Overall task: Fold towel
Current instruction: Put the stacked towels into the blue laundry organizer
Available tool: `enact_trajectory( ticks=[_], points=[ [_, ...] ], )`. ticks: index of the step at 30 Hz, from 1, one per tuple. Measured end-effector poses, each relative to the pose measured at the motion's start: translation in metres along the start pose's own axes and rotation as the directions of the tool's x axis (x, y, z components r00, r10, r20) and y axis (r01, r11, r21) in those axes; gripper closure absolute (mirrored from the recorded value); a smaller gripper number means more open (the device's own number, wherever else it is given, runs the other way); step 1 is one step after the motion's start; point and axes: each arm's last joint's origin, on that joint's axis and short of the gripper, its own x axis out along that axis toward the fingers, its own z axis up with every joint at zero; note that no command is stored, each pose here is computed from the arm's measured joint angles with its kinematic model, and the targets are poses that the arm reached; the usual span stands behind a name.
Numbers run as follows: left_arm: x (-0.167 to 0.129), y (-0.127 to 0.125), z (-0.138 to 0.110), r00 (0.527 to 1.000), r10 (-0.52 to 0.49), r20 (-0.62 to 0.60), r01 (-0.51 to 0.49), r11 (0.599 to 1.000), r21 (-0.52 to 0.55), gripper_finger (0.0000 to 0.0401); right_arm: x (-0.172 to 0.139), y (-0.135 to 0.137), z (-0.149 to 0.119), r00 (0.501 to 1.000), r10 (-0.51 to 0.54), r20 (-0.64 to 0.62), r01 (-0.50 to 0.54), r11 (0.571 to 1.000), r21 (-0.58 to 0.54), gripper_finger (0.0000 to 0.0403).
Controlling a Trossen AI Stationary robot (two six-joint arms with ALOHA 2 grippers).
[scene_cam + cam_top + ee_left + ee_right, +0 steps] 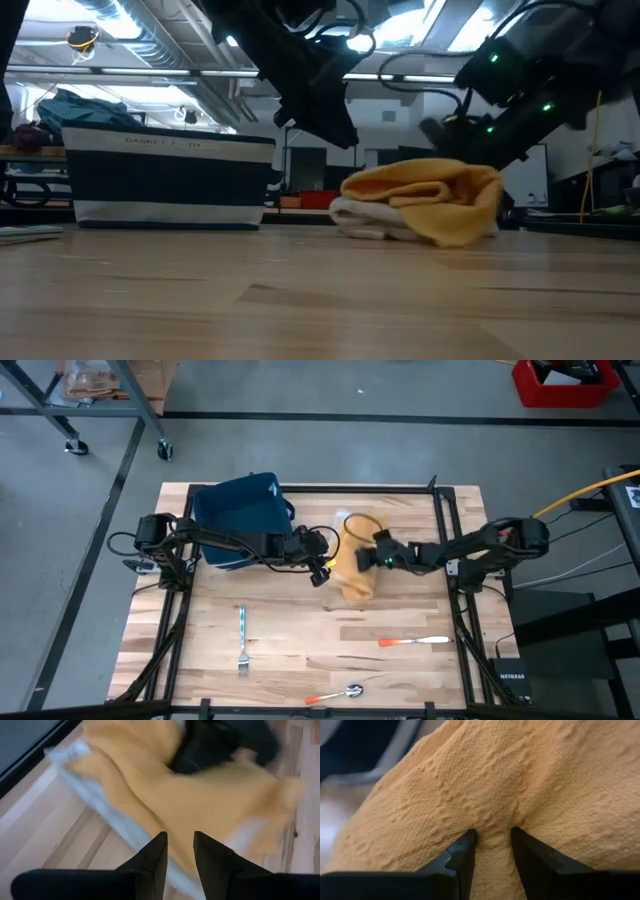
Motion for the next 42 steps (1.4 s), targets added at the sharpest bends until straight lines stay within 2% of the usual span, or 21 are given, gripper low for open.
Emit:
enact_trajectory(
  ticks=[6, 10, 14, 19, 25, 29, 35, 42],
  points=[
    [-0.005, -0.001, -0.002, 1.0, 0.002, -0.026, -0.003, 0.999, -0.049, 0.0313, -0.02, 0.028, -0.029, 0.972, 0.183, -0.145, -0.188, 0.982, -0.02, 0.0268],
    [-0.007, -0.002, -0.007, 0.997, -0.007, -0.081, 0.001, 0.997, -0.074, 0.0313, -0.035, 0.043, -0.053, 0.948, 0.248, -0.2, -0.251, 0.968, 0.009, 0.0268],
    [-0.012, -0.013, -0.014, 0.992, -0.031, -0.12, 0.02, 0.995, -0.094, 0.0313, -0.051, 0.055, -0.073, 0.939, 0.302, -0.164, -0.299, 0.953, 0.043, 0.0268],
    [-0.029, -0.037, -0.01, 0.994, -0.1, -0.034, 0.099, 0.994, -0.038, 0.0313, -0.068, 0.071, -0.086, 0.925, 0.374, -0.07, -0.373, 0.927, 0.033, 0.0268],
    [-0.083, -0.04, 0.006, 0.993, -0.074, 0.091, 0.078, 0.996, -0.038, 0.0313, -0.09, 0.102, -0.078, 0.886, 0.463, 0.006, -0.462, 0.885, -0.05, 0.0268],
    [-0.126, -0.033, 0.009, 0.99, -0.069, 0.123, 0.077, 0.995, -0.068, 0.0313, -0.11, 0.115, -0.059, 0.854, 0.517, 0.061, -0.507, 0.852, -0.127, 0.0268],
    [-0.165, -0.03, -0.003, 0.995, -0.068, 0.079, 0.075, 0.993, -0.095, 0.0313, -0.146, 0.115, -0.029, 0.828, 0.553, 0.093, -0.522, 0.821, -0.233, 0.0268],
    [-0.196, -0.025, -0.03, 0.993, 0.116, 0.019, -0.111, 0.978, -0.174, 0.0313, -0.18, 0.094, -0.002, 0.805, 0.578, 0.134, -0.508, 0.788, -0.348, 0.0268]
  ],
)
